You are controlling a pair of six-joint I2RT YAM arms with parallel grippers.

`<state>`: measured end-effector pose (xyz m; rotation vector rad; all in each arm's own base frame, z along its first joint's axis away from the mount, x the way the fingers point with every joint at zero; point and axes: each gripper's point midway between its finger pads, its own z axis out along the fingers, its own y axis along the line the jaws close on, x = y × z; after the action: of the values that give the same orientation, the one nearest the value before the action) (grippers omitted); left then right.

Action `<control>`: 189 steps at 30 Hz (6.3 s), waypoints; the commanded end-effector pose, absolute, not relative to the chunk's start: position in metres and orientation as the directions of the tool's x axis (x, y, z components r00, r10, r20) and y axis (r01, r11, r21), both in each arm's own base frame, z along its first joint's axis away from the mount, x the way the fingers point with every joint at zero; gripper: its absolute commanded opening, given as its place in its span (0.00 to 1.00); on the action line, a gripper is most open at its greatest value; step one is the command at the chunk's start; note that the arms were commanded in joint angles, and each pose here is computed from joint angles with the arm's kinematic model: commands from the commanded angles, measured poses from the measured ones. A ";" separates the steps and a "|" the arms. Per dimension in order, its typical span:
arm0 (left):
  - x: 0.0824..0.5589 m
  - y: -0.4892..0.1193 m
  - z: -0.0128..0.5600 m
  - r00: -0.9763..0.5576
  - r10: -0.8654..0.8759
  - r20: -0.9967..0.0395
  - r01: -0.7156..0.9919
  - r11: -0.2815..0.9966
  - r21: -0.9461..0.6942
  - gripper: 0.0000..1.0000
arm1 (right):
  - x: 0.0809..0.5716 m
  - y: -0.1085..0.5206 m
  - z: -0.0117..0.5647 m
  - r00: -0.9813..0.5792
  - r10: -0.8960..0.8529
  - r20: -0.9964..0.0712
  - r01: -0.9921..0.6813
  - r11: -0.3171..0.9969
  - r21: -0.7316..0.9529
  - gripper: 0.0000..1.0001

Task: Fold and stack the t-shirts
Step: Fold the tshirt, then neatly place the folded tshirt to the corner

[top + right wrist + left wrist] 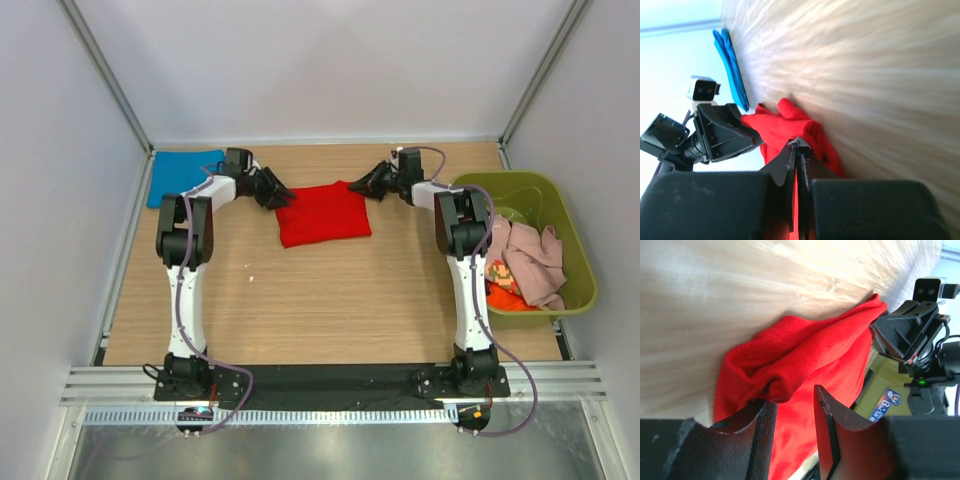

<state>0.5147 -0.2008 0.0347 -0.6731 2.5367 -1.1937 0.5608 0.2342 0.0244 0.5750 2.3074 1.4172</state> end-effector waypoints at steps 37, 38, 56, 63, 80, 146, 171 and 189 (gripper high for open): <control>0.345 -0.180 0.008 -0.908 -0.418 0.033 -0.354 0.721 -0.596 0.20 | 0.456 0.173 -0.007 -0.953 0.277 -0.122 0.182 0.846 0.501 0.14; 0.334 -0.177 0.007 -0.910 -0.412 0.044 -0.358 0.727 -0.585 0.21 | 0.452 0.169 -0.011 -0.956 0.269 -0.115 0.185 0.860 0.476 0.14; 0.414 -0.171 0.089 -0.928 -0.242 -0.283 -0.041 0.821 -0.570 0.82 | 0.449 0.167 0.125 -0.937 0.195 -0.288 0.044 0.888 0.457 0.58; 0.460 -0.195 0.079 -0.939 -0.142 -0.315 0.097 0.767 -0.634 0.91 | 0.422 0.174 0.181 -0.921 0.187 -0.341 -0.012 0.862 0.508 0.63; 0.467 -0.231 0.017 -0.940 -0.131 -0.315 0.074 0.823 -0.563 0.82 | 0.355 0.173 0.176 -0.935 0.197 -0.294 -0.008 0.819 0.574 0.64; 0.531 0.022 0.288 -0.649 0.458 -0.607 -0.196 0.671 0.715 0.00 | 0.273 0.242 0.144 -0.992 0.045 -0.118 -0.038 0.787 0.616 0.64; 0.559 0.054 0.316 -0.614 0.512 -0.600 -0.241 0.603 0.761 0.00 | 0.284 0.245 0.129 -0.997 0.031 -0.071 -0.017 0.806 0.592 0.63; 0.566 0.067 0.313 -0.628 0.520 -0.578 -0.251 0.568 0.784 0.00 | 0.282 0.244 0.121 -0.998 0.026 -0.050 -0.008 0.813 0.582 0.63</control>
<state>0.5603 0.0559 0.2820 0.3041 2.0394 1.1076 0.2777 0.2425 0.1144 0.0400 2.9620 0.9384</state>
